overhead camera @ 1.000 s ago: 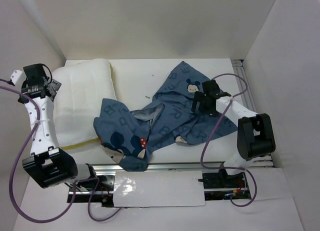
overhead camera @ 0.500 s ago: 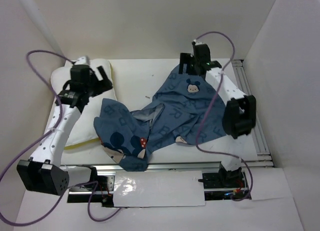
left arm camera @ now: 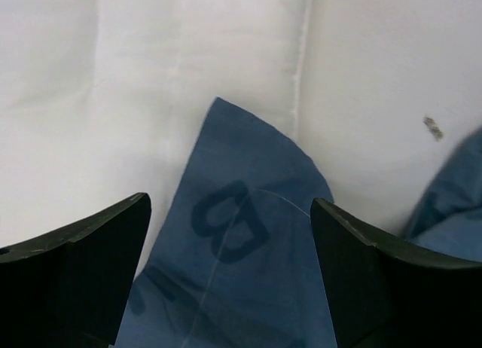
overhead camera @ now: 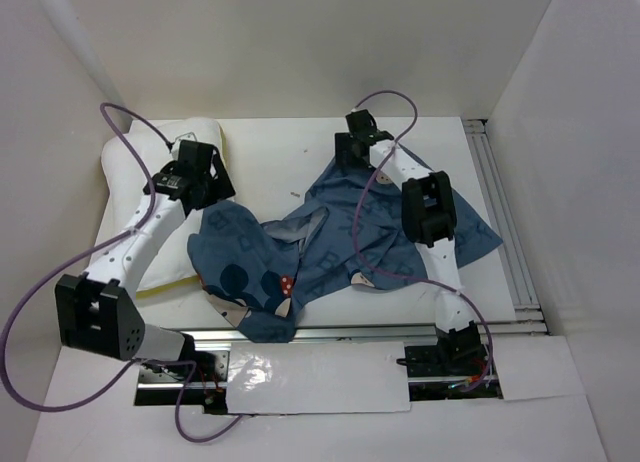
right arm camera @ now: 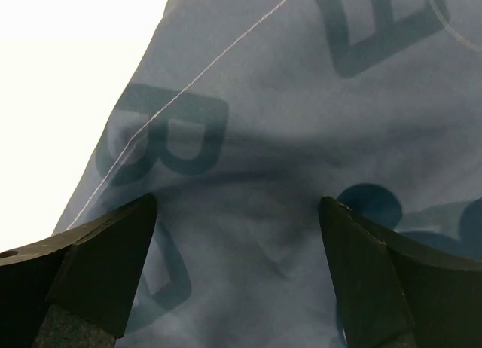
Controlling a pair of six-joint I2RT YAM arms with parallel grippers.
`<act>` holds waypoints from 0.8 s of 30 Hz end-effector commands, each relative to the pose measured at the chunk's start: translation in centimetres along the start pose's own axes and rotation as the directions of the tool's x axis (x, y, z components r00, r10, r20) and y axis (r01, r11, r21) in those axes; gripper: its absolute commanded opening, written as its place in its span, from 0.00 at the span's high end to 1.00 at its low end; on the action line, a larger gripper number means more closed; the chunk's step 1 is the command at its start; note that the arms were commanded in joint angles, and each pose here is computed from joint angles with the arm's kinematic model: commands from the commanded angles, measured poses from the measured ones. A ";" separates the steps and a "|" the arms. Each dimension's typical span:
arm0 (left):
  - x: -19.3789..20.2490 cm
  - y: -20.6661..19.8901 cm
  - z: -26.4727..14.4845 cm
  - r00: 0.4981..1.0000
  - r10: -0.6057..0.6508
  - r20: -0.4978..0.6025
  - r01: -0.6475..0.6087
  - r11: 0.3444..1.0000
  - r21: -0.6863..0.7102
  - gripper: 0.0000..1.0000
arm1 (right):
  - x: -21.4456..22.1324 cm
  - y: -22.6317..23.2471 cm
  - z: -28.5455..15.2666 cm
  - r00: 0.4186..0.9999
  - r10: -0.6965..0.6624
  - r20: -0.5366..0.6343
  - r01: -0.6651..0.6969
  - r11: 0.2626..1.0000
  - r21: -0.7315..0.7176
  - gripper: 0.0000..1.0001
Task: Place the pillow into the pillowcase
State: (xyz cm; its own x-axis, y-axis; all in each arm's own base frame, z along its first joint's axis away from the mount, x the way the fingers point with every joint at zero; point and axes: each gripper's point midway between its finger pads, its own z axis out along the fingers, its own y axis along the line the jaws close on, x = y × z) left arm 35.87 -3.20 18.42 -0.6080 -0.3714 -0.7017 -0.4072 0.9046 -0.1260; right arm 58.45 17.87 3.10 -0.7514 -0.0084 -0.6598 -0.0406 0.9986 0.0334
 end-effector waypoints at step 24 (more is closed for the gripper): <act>-4.5 -0.7 5.1 0.999 -0.014 0.044 0.018 0.996 -0.090 1.00 | -0.4 -10.0 -2.0 0.958 0.244 0.154 -0.281 0.907 0.315 1.00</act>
State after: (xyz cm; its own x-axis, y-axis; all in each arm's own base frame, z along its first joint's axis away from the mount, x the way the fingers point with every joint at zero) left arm 40.57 -1.78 13.84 -0.6537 -0.4160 -0.6322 -0.4900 0.8693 -0.0652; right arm 58.93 11.53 2.67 -0.6741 0.1880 -0.7143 0.2484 0.9684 0.0205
